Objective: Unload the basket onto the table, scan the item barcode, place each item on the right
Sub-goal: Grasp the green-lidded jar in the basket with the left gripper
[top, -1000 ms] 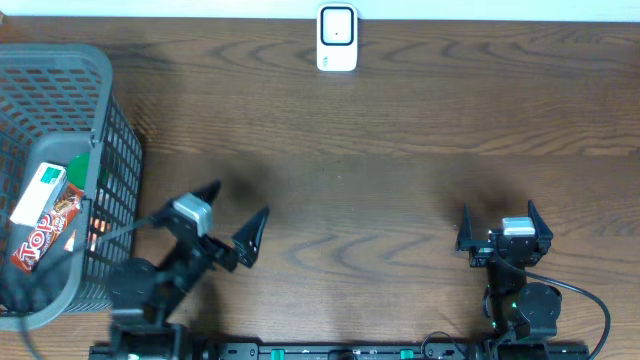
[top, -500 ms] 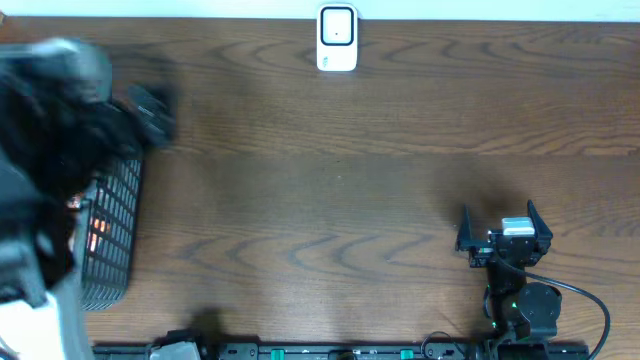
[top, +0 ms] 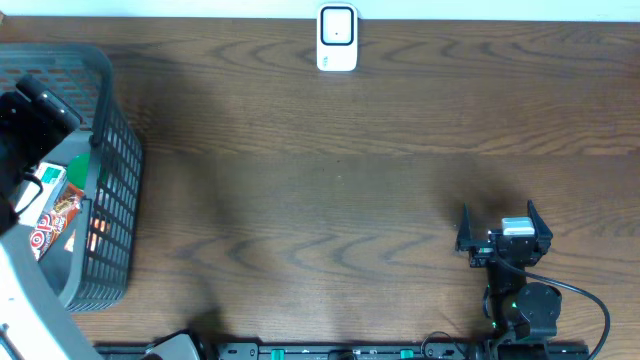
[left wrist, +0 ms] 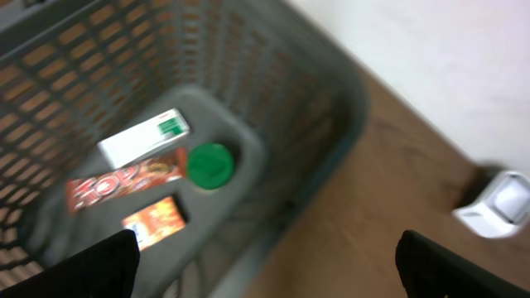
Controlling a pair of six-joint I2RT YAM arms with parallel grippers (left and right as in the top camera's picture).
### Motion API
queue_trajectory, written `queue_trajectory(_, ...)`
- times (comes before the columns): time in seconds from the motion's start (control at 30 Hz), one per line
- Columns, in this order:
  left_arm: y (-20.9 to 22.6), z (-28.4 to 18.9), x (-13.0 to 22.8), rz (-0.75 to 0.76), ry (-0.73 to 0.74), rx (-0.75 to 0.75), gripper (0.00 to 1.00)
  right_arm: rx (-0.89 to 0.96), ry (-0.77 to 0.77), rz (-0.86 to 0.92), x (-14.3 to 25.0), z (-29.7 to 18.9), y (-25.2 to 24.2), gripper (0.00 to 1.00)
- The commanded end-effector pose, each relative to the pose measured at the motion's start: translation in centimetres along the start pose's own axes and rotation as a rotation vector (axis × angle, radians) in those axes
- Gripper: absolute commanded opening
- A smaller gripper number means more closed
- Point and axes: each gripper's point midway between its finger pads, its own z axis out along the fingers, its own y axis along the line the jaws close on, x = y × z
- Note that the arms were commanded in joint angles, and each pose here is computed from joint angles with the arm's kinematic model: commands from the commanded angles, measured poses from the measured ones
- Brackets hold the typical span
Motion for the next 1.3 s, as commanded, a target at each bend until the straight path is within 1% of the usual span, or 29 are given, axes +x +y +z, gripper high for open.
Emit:
queue_trajectory(0.0,2.8,1.7,-0.5,-0.101,0.006,-0.172,0.98,-0.015,-0.001,-0.012,0.0,0.0,0.4,0.99)
queue_trajectory(0.07,3.5,3.2,-0.3,-0.188,0.042,-0.21,0.98,-0.015,-0.001,-0.012,0.0,0.0,0.4,0.99)
queue_trajectory(0.13,3.7,5.0,0.0,-0.23,0.084,-0.234,0.98,-0.015,-0.001,-0.012,0.0,0.0,0.4,0.99)
queue_trajectory(0.37,4.8,12.5,2.0,-0.226,0.277,-0.329,0.98,-0.015,-0.001,-0.012,0.0,0.0,0.4,0.99)
queue_trajectory(0.53,6.8,17.0,3.6,-0.234,0.391,-0.408,0.98,-0.015,-0.001,-0.012,0.0,0.0,0.4,0.99)
queue_trajectory(0.63,7.4,18.8,4.5,-0.234,0.439,-0.43,0.98,-0.015,-0.001,-0.011,0.0,0.0,0.4,0.99)
queue_trajectory(0.97,8.3,23.1,7.2,-0.25,0.521,-0.474,0.98,-0.015,-0.001,-0.012,0.0,0.0,0.4,0.99)
queue_trajectory(1.27,8.9,25.6,9.0,-0.253,0.524,-0.476,0.98,-0.015,-0.001,-0.012,0.0,0.0,0.4,0.99)
